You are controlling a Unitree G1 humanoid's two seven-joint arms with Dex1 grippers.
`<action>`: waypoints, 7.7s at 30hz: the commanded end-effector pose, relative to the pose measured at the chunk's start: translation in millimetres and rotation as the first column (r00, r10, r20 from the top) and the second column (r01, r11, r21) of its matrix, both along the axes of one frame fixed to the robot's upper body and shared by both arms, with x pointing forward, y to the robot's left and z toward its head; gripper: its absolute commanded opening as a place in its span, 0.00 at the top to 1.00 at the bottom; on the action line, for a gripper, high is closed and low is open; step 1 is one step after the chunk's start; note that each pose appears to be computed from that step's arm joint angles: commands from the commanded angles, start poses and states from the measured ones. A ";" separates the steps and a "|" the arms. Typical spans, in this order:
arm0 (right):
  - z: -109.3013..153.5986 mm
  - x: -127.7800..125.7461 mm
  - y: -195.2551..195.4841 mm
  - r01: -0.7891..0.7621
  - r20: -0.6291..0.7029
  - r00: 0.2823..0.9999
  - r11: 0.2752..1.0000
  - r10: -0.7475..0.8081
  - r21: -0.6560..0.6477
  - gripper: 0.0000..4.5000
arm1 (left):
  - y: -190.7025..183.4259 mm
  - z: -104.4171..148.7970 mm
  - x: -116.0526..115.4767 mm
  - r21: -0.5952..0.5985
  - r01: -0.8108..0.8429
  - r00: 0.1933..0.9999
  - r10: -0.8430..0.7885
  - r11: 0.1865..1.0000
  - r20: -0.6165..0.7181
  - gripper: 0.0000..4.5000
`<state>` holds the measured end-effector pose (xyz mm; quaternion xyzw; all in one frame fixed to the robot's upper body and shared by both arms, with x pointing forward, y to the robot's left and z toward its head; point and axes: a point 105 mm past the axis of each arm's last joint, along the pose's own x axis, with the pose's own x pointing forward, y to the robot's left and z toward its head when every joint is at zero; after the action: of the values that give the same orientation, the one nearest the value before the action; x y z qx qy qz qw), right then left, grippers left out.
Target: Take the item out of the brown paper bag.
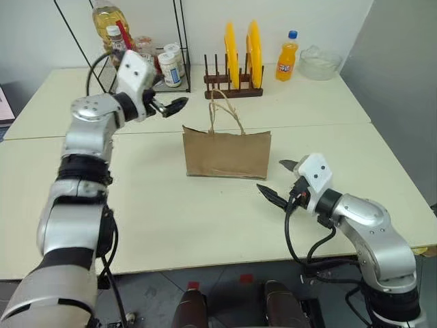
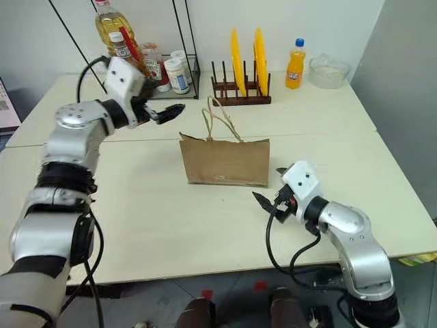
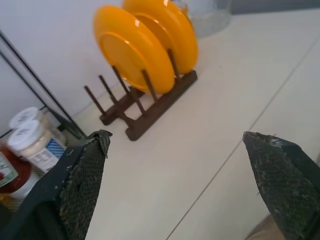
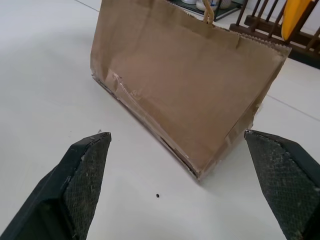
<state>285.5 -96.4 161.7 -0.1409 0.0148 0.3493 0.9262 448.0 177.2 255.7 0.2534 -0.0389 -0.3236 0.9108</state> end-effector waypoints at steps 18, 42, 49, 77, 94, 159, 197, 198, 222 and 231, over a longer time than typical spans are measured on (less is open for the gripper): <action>1.3 -12.7 -18.9 -0.075 0.080 0.994 0.995 0.080 -0.066 0.01 | -32.8 -36.6 -114.8 0.248 0.617 0.775 -0.522 0.747 -0.357 0.00; -11.5 -22.2 -37.1 -0.245 0.053 0.966 0.959 0.255 -0.145 0.01 | -28.0 -76.1 -201.8 0.556 0.722 0.655 -0.665 0.411 -0.360 0.00; -16.0 -27.6 -40.6 -0.253 0.041 0.964 0.953 0.262 -0.165 0.01 | -35.7 -113.5 -209.1 0.555 0.729 0.631 -0.707 0.401 -0.318 0.00; -24.7 -34.7 -47.5 -0.254 -0.004 0.966 0.949 0.257 -0.189 0.01 | -19.1 -112.6 -193.0 0.573 0.630 0.719 -0.673 0.524 -0.174 0.00; -29.9 -34.8 -43.0 -0.269 -0.031 0.963 0.944 0.268 -0.193 0.01 | -58.5 -122.9 -207.1 0.337 0.654 0.744 -0.657 0.678 -0.123 0.00; -78.4 -28.9 65.5 -0.355 0.503 0.196 0.539 0.842 -0.763 0.55 | -60.7 -82.6 -165.0 -0.421 0.233 0.831 -0.404 0.877 -0.381 1.00; -135.2 -38.0 25.1 -0.431 0.113 0.348 0.266 0.931 -0.862 0.99 | -79.2 40.9 -91.5 -0.622 0.049 0.885 -0.323 0.781 -0.335 1.00; -135.0 -37.8 25.7 -0.430 0.112 0.350 0.266 0.930 -0.863 0.99 | -78.9 42.8 -90.7 -0.624 0.049 0.885 -0.324 0.780 -0.334 1.00; -101.4 -34.8 7.3 -0.413 0.243 0.534 0.500 0.810 -0.761 0.48 | -83.3 58.9 -103.4 -0.609 0.189 0.887 -0.401 0.770 -0.231 1.00; -32.8 -43.4 -33.7 -0.351 0.306 0.755 0.752 0.580 -0.558 0.01 | -78.8 50.6 -102.6 -0.592 0.183 0.887 -0.392 0.785 -0.246 1.00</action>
<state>235.4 -134.2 93.0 -0.4680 -0.1387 0.5398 0.6859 351.4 99.7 295.9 -0.1084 0.0202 -0.4663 0.8777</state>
